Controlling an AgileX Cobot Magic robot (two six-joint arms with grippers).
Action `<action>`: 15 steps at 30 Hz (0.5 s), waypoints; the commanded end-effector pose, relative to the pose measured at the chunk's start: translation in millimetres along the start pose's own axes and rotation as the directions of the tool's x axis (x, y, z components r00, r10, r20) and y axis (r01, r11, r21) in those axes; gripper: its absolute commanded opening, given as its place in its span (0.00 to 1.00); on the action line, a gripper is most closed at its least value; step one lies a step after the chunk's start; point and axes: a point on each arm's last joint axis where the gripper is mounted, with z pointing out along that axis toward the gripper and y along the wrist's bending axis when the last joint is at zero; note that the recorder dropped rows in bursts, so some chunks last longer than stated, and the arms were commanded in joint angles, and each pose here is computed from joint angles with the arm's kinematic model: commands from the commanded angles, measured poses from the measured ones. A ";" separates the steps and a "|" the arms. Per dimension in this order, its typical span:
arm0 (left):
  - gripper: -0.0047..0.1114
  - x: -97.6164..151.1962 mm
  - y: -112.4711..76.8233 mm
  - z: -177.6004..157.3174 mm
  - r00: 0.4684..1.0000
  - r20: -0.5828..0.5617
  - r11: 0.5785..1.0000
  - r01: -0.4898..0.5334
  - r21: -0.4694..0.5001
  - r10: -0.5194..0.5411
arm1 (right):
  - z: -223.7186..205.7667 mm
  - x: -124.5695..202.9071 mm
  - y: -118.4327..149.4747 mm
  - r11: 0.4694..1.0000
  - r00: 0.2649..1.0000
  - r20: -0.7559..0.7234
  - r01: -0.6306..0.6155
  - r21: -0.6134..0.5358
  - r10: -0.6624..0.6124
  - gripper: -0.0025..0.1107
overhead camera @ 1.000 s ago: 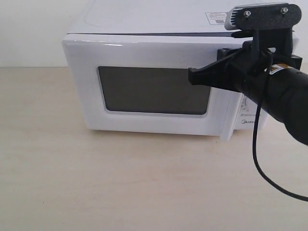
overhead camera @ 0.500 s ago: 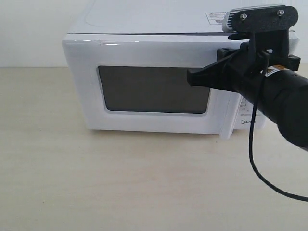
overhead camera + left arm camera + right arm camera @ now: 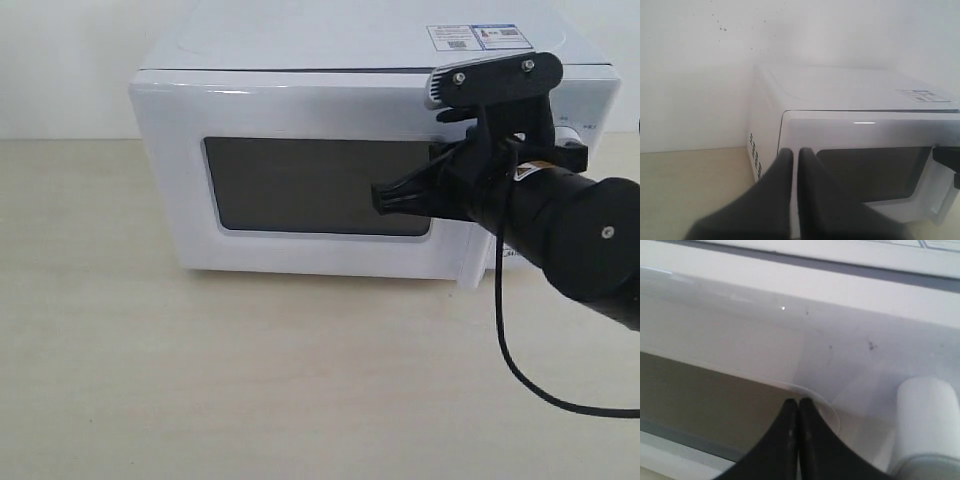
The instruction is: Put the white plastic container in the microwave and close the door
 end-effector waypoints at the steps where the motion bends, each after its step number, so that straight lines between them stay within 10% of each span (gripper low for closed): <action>1: 0.08 0.6 1.1 -0.2 1.000 0.005 1.000 0.001 -0.011 -0.001 | 2.3 -28.0 -13.2 0.997 0.992 0.126 -0.026 0.077 0.016 0.02; 15: 0.08 1.4 0.9 -0.2 1.000 -0.003 1.000 -0.018 -0.008 0.018 | -4.0 -58.1 -15.9 0.994 0.983 0.182 0.019 0.109 -0.039 0.02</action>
